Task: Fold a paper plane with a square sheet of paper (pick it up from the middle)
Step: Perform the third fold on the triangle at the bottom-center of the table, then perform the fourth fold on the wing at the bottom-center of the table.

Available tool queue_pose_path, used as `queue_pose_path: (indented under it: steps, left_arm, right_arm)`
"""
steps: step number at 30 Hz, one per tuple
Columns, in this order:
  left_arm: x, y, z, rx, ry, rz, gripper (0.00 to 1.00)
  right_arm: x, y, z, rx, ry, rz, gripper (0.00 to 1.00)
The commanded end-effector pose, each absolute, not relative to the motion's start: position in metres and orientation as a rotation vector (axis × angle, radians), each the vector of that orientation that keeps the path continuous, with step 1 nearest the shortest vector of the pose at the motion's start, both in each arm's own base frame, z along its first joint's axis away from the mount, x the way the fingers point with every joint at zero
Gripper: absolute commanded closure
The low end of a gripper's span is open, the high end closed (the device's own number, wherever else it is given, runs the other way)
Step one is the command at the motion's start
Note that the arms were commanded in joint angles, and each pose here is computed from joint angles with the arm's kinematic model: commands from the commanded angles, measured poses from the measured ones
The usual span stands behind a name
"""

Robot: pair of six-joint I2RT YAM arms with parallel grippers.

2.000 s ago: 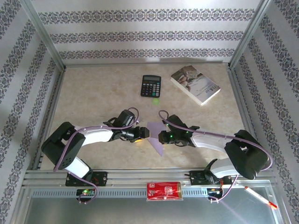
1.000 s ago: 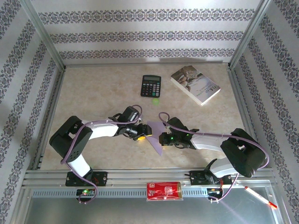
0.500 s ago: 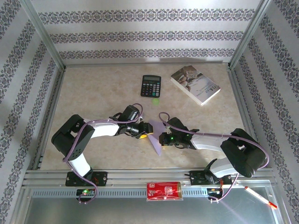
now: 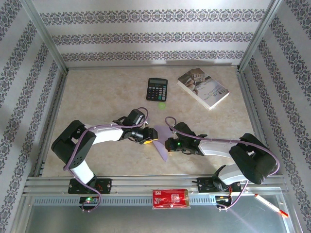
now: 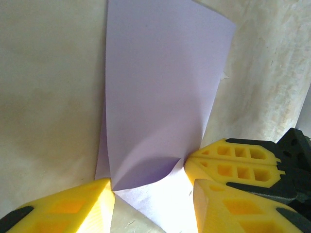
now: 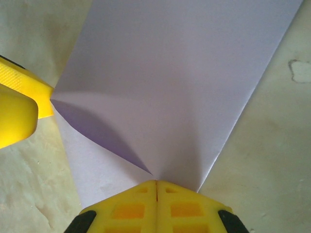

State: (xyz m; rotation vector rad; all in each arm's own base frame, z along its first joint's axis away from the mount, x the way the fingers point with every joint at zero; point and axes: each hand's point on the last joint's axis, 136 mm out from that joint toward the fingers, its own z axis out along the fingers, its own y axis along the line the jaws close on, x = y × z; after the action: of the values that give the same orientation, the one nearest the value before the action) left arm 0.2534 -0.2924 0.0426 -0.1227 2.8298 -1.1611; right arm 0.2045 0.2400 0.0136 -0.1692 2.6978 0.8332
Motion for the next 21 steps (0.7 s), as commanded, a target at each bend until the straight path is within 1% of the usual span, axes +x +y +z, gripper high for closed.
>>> queue_pose_path:
  steps: [1, 7, 11, 16, 21]
  left_arm:
    - [0.258, -0.293, 0.045, -0.095, 2.839, -1.162, 0.54]
    - [0.26, -0.302, 0.045, -0.105, 2.817, -1.252, 0.55]
    - [0.26, -0.303, 0.043, -0.093, 2.813, -1.266, 0.59]
    - [0.262, -0.299, 0.041, -0.071, 2.808, -1.243, 0.7]
    - [0.261, -0.295, 0.037, -0.05, 2.822, -1.206, 0.85]
  right_arm:
    - [0.185, 0.219, -0.014, -0.119, 2.824, 0.735, 0.95]
    - [0.186, 0.217, -0.014, -0.113, 2.822, 0.729, 0.96]
    - [0.186, 0.218, -0.013, -0.117, 2.821, 0.73, 0.96]
    - [0.186, 0.218, -0.014, -0.122, 2.824, 0.73, 0.96]
    - [0.192, 0.224, -0.006, -0.149, 2.802, 0.758, 0.94]
